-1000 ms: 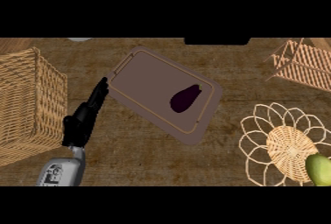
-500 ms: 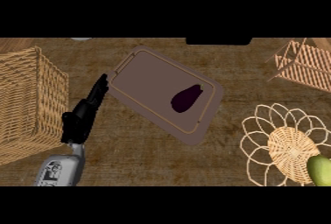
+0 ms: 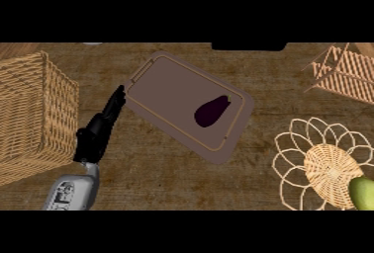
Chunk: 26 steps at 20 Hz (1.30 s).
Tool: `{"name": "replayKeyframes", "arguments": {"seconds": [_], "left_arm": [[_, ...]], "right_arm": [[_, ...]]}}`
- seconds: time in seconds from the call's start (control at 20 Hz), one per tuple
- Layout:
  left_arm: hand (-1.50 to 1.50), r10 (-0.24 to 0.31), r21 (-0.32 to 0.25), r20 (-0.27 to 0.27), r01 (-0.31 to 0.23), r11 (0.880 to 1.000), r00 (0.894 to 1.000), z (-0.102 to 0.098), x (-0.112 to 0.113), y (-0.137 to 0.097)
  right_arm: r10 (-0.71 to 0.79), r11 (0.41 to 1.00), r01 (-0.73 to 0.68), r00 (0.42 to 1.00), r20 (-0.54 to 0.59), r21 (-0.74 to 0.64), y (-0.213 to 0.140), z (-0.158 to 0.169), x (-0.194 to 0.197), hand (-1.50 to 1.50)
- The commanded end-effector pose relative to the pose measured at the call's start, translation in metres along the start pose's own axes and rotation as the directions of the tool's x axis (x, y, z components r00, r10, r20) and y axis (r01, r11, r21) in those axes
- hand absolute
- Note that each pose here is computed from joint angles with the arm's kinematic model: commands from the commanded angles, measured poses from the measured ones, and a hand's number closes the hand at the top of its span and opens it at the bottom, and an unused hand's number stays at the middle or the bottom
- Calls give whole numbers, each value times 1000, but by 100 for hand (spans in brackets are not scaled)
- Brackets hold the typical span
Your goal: Pick the bell pepper from the placemat and place it in the tiered shelf
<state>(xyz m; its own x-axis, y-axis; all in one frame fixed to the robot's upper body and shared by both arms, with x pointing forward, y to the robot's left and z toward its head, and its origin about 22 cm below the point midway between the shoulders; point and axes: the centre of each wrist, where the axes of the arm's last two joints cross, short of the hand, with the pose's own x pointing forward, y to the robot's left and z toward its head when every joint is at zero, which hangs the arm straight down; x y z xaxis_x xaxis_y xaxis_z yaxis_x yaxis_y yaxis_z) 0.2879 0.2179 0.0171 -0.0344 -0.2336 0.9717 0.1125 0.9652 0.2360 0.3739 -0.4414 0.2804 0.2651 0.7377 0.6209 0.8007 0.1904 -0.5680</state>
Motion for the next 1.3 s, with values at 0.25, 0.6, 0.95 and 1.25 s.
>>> {"name": "replayKeyframes", "arguments": {"seconds": [0.25,0.6,0.95,1.25], "left_arm": [[0,-1,18,21,1,1000,1000,4,-11,4],[0,-6,-5,2,6,1000,1000,7,1,1],[0,11,-4,7,-11,1000,1000,2,-13,2],[0,14,14,-1,-14,1000,1000,-7,-1,-2]], "right_arm": [[-253,966,250,966,-50,-59,1,-17,-34,150],[-248,968,247,968,-35,-43,-2,-21,-60,150],[24,994,-50,968,-249,-99,6,-10,-91,-150],[-134,985,98,955,-266,-144,-2,-12,-97,-150]]}}
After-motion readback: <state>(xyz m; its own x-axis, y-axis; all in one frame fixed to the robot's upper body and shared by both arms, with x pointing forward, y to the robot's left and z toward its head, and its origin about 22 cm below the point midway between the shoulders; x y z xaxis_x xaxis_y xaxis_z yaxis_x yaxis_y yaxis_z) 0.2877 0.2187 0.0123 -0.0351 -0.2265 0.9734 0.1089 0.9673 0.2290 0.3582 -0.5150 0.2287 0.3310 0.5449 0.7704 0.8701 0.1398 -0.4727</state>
